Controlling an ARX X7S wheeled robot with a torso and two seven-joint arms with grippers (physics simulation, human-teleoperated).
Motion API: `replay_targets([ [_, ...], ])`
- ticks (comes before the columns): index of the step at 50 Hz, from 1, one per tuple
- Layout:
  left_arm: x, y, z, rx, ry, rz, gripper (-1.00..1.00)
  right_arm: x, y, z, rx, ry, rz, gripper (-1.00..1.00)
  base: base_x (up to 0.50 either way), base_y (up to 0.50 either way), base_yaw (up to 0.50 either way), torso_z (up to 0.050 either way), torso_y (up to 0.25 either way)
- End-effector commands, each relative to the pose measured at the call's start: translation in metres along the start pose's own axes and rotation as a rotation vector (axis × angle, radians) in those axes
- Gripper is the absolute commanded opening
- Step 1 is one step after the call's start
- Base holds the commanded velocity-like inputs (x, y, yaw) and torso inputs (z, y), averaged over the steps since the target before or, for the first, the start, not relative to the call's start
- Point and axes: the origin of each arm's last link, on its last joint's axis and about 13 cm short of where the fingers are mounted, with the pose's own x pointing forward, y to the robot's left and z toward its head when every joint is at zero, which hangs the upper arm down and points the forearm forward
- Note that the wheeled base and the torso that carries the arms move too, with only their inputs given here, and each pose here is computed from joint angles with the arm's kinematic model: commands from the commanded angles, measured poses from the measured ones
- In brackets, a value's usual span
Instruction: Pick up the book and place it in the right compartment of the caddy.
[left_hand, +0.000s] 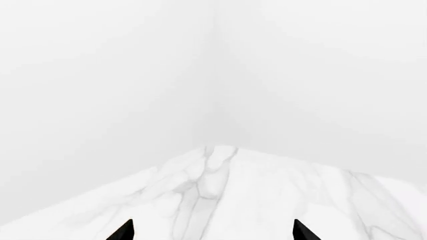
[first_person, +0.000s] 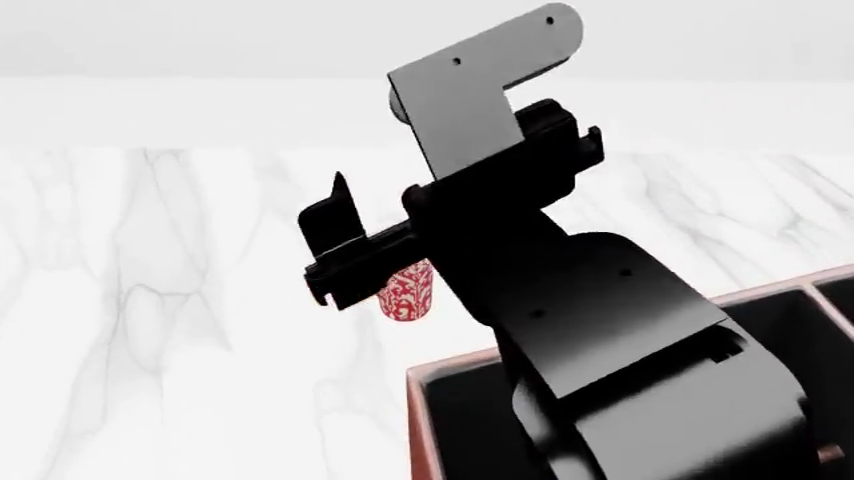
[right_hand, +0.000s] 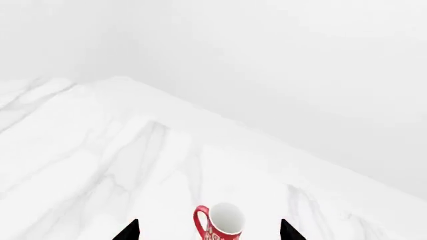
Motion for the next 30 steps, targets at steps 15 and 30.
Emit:
replay_targets([
  [15, -0.001, 0.003, -0.001, 0.001, -0.004, 0.007, 1.00, -0.025, 0.053, -0.010, -0.282, 0.035, 0.656, 1.00, 0.00, 0.00, 0.00, 0.000, 0.000],
  [30, 0.000, 0.004, 0.002, 0.002, -0.012, 0.007, 1.00, -0.026, 0.060, -0.028, -0.374, 0.096, 0.777, 1.00, 0.00, 0.00, 0.00, 0.000, 0.000],
])
